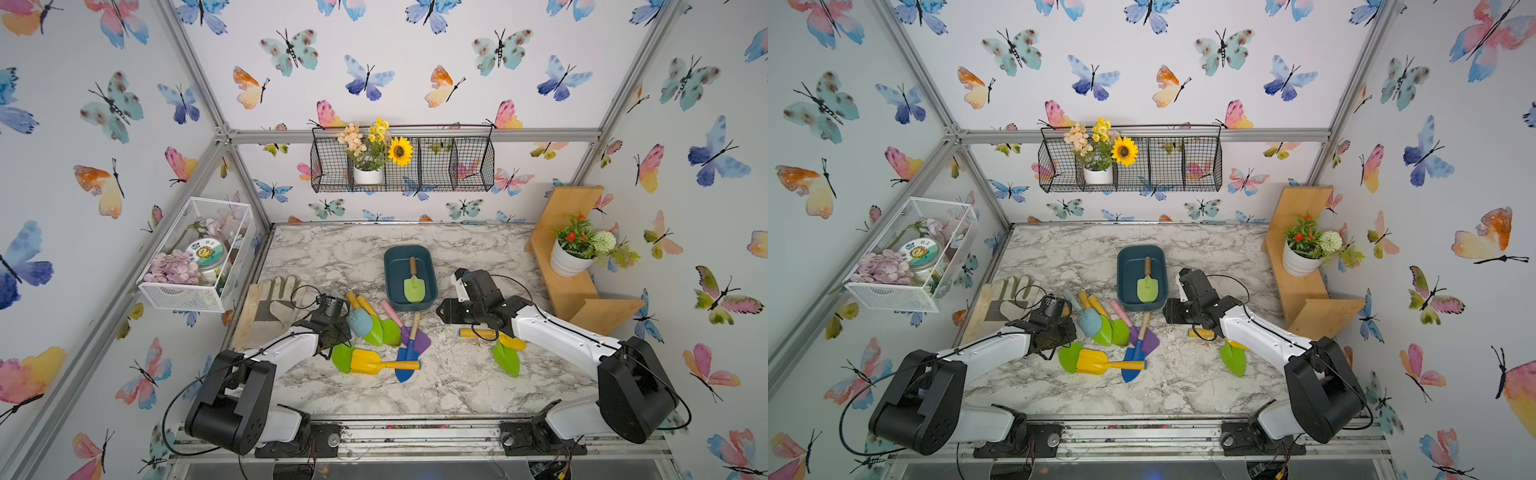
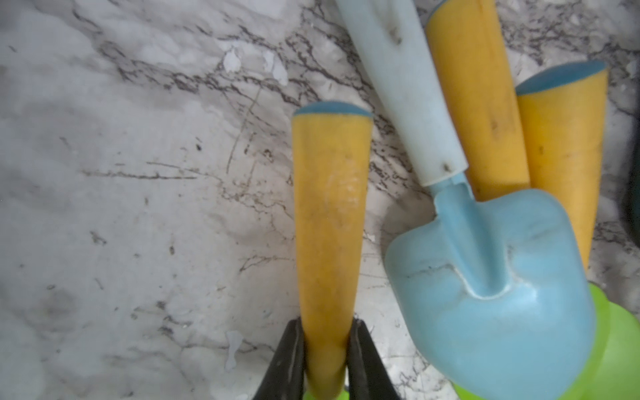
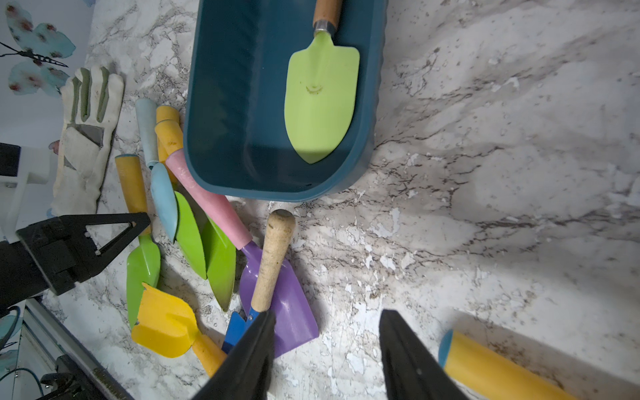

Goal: Put the shovel into the storage box
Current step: Pick up the shovel from the center of the board, then place the shovel in the storage box.

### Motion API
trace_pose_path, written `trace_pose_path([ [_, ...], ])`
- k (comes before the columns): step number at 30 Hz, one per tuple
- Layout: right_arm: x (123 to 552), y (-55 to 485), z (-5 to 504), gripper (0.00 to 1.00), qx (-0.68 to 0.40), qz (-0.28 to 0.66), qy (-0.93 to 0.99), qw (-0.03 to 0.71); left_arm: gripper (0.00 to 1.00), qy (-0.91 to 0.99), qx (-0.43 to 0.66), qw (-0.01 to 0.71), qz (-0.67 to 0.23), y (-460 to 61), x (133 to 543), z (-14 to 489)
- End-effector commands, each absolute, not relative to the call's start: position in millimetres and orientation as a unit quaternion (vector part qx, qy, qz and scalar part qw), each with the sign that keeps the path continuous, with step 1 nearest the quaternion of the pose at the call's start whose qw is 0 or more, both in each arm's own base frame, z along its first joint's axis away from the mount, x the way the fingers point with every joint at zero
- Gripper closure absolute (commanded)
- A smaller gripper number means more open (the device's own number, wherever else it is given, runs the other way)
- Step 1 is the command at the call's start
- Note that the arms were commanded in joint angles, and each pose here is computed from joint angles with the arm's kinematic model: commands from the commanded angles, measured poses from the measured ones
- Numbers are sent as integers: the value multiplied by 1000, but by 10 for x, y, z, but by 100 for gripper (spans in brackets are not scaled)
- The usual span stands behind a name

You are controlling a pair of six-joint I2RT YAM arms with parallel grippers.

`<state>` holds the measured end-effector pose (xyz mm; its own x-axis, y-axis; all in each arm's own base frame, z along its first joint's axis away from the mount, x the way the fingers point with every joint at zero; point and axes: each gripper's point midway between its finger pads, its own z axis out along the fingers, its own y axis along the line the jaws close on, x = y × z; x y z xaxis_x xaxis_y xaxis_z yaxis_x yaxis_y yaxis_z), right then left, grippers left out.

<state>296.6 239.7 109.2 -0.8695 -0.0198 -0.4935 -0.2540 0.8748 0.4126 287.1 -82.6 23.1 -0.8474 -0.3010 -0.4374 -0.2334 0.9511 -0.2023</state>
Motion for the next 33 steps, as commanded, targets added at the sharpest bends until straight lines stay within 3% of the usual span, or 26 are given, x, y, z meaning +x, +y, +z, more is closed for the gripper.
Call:
trace_pose_path([
  [1, 2996, 2420, 1130, 47, -71, 242, 936, 245, 84, 955, -146, 255, -46, -721, 2892, 359],
  [12, 2987, 2413, 1117, 47, -70, 244, 935, 246, 92, 949, -145, 278, -34, -701, 2997, 630],
  [24, 3022, 2440, 1168, 47, -71, 248, 933, 252, 93, 940, -117, 317, -39, -853, 3319, 1122],
  [33, 3044, 2460, 1232, 47, -74, 251, 930, 257, 93, 935, -73, 333, -94, -1358, 3642, 1513],
])
